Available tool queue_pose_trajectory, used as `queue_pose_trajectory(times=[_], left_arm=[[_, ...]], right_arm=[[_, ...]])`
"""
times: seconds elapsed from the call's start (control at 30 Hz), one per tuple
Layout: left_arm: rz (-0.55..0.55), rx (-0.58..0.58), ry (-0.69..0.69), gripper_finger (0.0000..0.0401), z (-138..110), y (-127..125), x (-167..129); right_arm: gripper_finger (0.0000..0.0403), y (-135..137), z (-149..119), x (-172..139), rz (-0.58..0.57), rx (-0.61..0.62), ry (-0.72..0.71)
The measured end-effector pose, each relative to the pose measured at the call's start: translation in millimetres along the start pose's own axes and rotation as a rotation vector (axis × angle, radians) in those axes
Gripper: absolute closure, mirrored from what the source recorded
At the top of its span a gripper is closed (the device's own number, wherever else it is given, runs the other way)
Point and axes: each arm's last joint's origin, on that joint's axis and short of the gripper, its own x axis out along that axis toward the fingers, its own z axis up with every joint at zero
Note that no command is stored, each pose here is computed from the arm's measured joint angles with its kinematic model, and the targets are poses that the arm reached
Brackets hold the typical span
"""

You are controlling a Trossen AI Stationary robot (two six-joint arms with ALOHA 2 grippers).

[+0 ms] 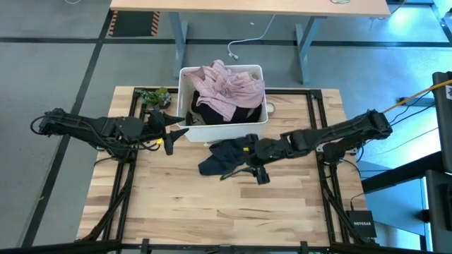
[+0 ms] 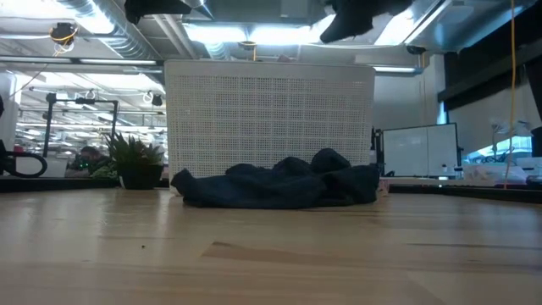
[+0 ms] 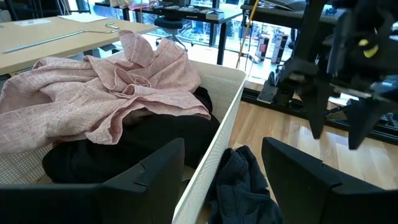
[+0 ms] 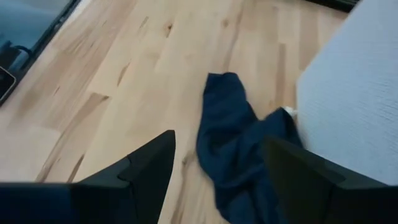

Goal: Sort clothes
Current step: Put the blue shorts into the white bin

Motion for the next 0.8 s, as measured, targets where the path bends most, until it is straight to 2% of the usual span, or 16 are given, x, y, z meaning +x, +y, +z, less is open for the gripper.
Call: queue_pose_trajectory(times=[0.2,0.4,0.47,0.63,0.8], left_arm=[[0.000,0.000,0.000,0.0192,0.0,0.0,0.0],[-0.001,-0.001,-0.002,0.0192,0.3,0.0,0.0],[0.000,0.005,-0.002,0.0192,0.2,-0.1,0.0],[-0.001,0.001,-0.002,0.0192,0.2,-0.1,0.0],[0.000,-0.001,-0.002,0.0192,0.2,0.0,0.0]], right_arm=[[0.0145,17.2,-16.0,24.7,0.035,-0.033,0.021],[0.0145,25.6,-35.6,63.2,0.055,-0.089,0.146],[0.0146,24.9,-40.0,75.2,0.011,-0.130,0.174],[0.0146,9.9,-45.4,99.8,-0.196,-0.186,0.192],[0.0146,-10.3,-59.0,118.6,-0.237,-0.155,0.257]])
